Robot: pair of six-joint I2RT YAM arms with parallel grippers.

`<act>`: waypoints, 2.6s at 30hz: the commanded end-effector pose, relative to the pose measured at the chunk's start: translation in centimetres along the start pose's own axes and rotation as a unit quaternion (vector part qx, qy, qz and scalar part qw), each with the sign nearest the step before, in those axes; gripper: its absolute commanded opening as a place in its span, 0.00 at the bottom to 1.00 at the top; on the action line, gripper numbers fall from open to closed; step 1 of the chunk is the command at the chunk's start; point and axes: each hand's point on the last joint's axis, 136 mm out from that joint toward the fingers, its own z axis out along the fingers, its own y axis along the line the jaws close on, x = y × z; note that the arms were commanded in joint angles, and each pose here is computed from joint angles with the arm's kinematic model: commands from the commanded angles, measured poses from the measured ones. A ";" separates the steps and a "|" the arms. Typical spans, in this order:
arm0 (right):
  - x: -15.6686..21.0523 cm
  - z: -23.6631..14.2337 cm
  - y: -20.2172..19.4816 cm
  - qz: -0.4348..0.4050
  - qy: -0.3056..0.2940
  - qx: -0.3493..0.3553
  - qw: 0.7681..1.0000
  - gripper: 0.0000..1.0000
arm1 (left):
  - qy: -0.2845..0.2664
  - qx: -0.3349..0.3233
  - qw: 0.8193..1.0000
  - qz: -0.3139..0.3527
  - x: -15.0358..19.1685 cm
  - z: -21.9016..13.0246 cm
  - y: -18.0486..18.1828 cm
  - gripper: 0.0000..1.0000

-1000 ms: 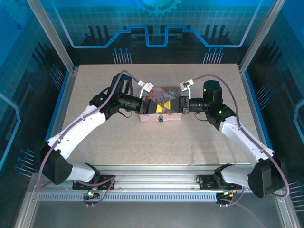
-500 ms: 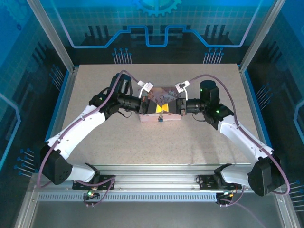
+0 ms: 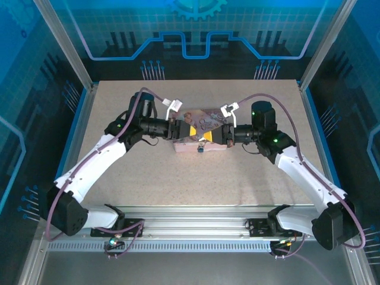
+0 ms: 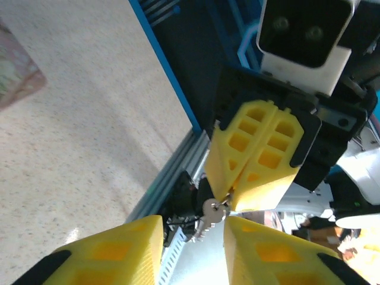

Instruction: Unlock the padlock with the key

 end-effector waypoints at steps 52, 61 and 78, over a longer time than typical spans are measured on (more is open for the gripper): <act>-4.5 1.1 0.7 -0.618 -0.108 0.380 0.679 0.00 | -0.103 0.067 0.967 -0.221 -5.7 3.1 -2.0 0.32; -3.5 1.2 -0.1 -0.621 -0.089 0.382 0.679 0.00 | -0.100 0.069 0.968 -0.220 -5.8 3.2 -1.9 0.02; -2.1 0.4 -2.0 -0.534 -0.076 0.389 0.747 0.44 | -0.136 -0.042 0.979 -0.144 -6.5 1.6 0.9 0.00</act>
